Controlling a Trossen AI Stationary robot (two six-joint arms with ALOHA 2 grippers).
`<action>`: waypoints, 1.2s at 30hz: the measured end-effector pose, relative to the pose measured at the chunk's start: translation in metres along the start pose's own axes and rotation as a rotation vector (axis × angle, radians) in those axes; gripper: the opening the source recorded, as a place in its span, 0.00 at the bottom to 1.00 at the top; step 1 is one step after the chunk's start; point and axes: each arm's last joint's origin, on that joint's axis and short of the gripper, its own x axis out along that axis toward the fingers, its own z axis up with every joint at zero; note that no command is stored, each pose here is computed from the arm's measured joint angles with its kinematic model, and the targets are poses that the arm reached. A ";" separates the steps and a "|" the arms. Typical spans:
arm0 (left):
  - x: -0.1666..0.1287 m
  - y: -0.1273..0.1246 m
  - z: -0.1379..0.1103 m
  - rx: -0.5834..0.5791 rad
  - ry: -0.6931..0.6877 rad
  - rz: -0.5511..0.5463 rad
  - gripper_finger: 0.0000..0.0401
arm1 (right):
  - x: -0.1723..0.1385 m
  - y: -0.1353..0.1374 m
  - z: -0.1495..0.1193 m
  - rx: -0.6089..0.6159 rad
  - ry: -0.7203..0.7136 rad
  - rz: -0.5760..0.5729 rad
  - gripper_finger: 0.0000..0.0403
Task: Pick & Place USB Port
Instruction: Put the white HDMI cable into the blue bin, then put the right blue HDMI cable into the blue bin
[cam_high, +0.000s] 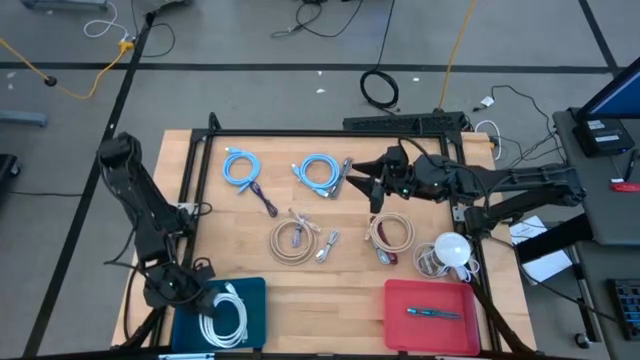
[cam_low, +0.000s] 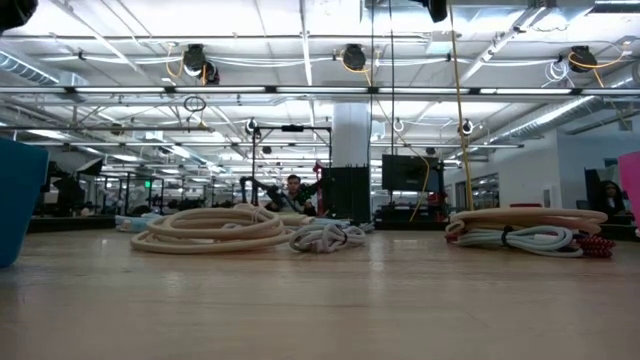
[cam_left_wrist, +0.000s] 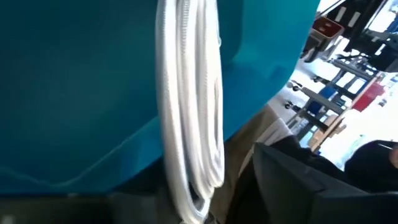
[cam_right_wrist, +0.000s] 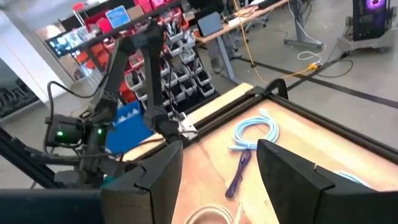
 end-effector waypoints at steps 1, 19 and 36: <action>-0.002 -0.001 0.001 -0.002 0.003 -0.003 0.51 | 0.002 0.000 -0.001 0.003 -0.001 -0.001 0.49; -0.040 -0.021 0.013 0.056 0.071 -0.095 0.70 | 0.010 -0.003 -0.005 0.016 0.031 -0.004 0.49; -0.100 -0.026 0.062 -0.014 -0.776 0.190 0.70 | 0.021 -0.007 -0.021 -0.009 0.130 -0.056 0.49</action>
